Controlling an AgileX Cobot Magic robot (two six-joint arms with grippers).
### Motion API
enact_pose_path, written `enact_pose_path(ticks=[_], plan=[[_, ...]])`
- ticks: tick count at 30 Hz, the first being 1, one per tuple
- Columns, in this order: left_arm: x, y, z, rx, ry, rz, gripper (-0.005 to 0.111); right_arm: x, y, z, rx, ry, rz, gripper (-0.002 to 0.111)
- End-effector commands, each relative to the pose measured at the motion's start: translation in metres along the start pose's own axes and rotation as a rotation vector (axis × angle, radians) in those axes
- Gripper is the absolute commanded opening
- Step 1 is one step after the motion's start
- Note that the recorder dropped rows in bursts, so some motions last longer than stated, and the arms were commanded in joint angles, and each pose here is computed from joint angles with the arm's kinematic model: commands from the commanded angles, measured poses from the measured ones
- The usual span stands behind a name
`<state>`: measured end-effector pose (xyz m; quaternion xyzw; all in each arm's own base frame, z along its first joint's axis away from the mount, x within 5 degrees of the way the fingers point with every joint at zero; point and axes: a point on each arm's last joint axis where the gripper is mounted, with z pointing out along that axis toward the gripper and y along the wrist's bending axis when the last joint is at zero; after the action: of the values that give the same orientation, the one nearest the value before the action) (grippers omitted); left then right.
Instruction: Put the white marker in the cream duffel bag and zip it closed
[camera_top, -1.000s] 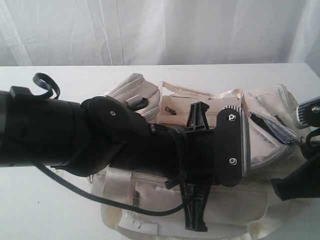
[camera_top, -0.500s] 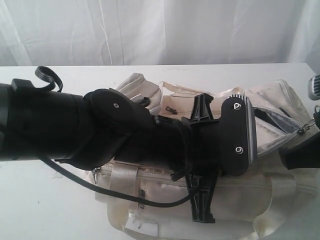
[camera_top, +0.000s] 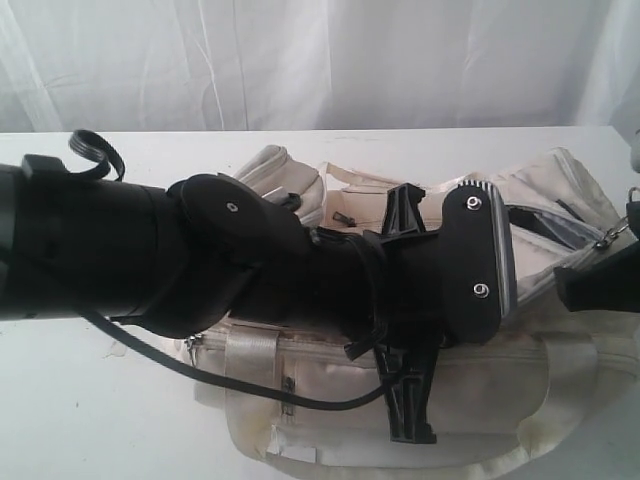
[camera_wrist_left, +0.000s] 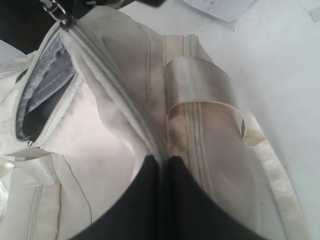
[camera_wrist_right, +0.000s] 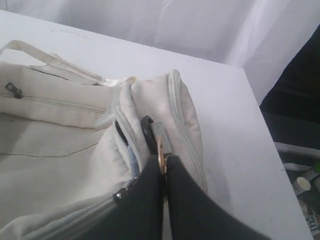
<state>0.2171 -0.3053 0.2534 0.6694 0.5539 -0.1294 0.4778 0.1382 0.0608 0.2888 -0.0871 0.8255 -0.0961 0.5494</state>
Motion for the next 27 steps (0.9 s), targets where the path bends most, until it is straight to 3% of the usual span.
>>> enact_pose_path(ticks=[1,7,12,21,27], plan=[[-0.004,-0.004,0.0,0.031,-0.023,-0.021,0.0,0.0,-0.001,-0.001,-0.007,0.02,0.051,0.0],[-0.005,-0.005,0.0,0.048,-0.032,-0.023,0.0,0.007,0.017,-0.003,-0.204,0.119,0.151,0.0],[-0.005,-0.005,0.0,0.048,-0.032,-0.023,0.0,-0.002,0.033,-0.008,-0.397,0.054,0.167,0.0],[-0.005,-0.006,0.0,0.05,-0.033,-0.023,0.0,-0.026,0.025,-0.014,-0.356,0.005,0.198,0.0],[-0.005,-0.006,0.0,0.051,-0.034,-0.023,0.0,-0.014,0.005,-0.011,-0.141,0.128,-0.029,0.0]])
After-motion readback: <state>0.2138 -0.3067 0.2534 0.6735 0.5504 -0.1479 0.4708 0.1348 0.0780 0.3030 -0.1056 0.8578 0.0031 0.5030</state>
